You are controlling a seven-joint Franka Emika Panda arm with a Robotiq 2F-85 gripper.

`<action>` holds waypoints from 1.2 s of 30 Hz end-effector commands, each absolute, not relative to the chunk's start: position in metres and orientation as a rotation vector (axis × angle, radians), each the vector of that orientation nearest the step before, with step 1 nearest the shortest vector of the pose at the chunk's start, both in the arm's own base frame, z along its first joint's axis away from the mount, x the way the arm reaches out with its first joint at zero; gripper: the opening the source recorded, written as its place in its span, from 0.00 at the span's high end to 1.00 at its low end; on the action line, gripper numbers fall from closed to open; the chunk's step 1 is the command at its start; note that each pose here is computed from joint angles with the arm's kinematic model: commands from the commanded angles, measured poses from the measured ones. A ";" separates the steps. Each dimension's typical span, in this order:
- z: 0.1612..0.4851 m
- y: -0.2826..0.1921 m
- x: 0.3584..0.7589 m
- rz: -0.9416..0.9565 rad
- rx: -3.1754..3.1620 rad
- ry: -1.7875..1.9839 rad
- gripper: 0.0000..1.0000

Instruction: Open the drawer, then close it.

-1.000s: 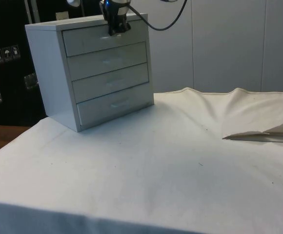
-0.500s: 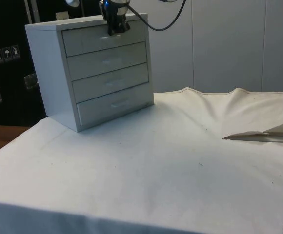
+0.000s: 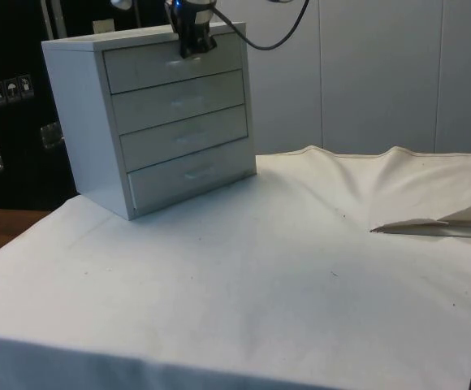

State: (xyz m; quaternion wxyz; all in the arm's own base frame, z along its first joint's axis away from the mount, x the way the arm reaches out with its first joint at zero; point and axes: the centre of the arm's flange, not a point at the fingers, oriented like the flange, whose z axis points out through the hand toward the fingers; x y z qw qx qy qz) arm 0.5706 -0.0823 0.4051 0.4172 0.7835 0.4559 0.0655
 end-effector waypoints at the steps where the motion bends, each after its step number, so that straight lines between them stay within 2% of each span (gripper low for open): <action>1: 0.407 -0.084 0.569 0.165 1.971 1.147 1.00; 17: 0.416 -0.082 0.550 0.194 1.990 1.143 1.00; 36: 0.423 -0.072 0.501 0.226 2.044 1.158 1.00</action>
